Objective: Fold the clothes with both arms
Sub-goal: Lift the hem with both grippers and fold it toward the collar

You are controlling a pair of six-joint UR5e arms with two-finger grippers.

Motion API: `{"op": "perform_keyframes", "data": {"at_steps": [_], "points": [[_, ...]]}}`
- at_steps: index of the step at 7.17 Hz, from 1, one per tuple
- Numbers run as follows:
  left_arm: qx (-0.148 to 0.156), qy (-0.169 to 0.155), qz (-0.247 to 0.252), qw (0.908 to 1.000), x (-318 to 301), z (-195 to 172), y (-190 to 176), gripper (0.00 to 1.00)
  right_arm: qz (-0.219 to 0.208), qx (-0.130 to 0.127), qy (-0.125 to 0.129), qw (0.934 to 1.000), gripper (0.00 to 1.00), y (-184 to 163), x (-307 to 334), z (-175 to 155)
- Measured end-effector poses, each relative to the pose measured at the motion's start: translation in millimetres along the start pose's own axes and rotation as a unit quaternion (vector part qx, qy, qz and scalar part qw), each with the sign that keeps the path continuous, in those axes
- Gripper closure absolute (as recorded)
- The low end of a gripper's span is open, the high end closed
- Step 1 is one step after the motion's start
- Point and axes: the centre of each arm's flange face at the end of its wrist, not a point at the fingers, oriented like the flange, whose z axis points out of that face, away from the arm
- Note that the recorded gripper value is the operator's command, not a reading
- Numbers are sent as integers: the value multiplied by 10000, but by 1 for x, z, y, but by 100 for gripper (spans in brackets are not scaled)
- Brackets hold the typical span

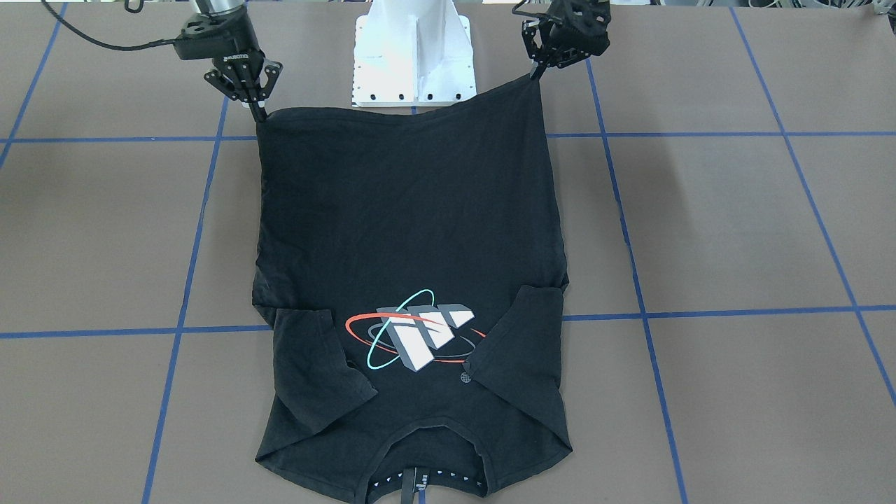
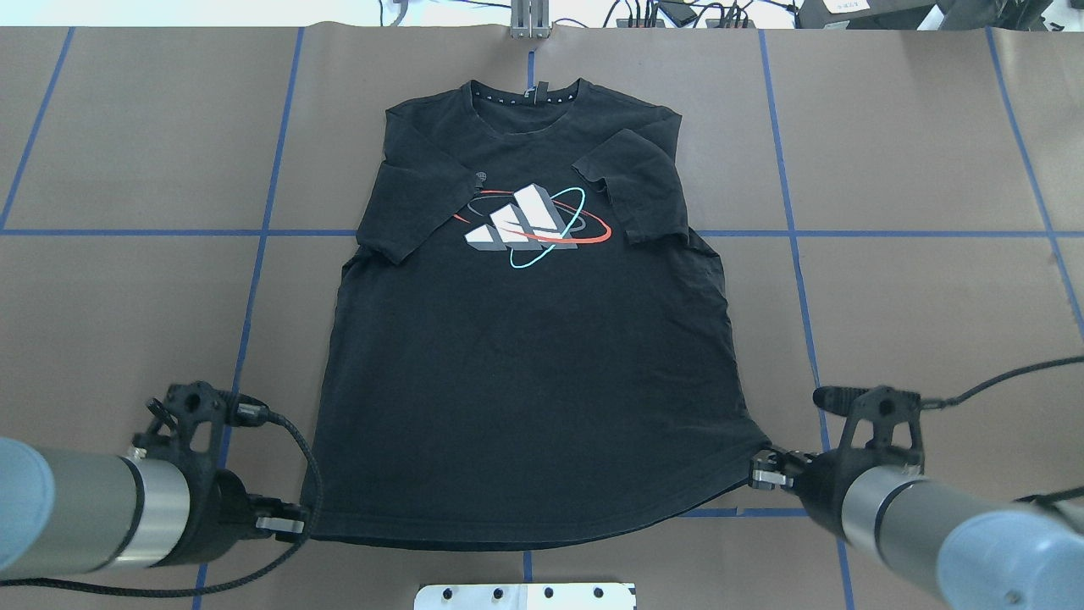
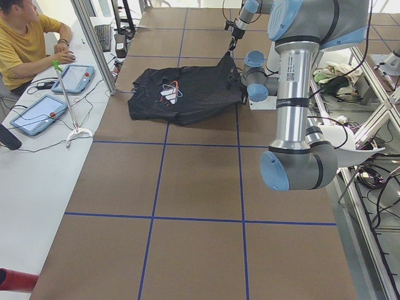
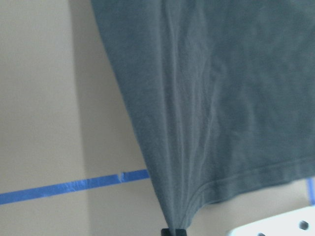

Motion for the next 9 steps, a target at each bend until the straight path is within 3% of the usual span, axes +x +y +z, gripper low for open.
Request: {"op": "perform_keyframes", "data": {"at_steps": [3,7,9], "points": [[112,242,204,9994,1,-43,-19,100,7,-541,-540,9971,100,-23,-10,-57],[-312,548,319,9975,19,-92,8,100,-387,-1406,-963,9846,100,28,-31,-86],[-367,426,297,9980,20,-74,4,100,-319,-1287,-1016,9859,100,19,-32,-91]]}}
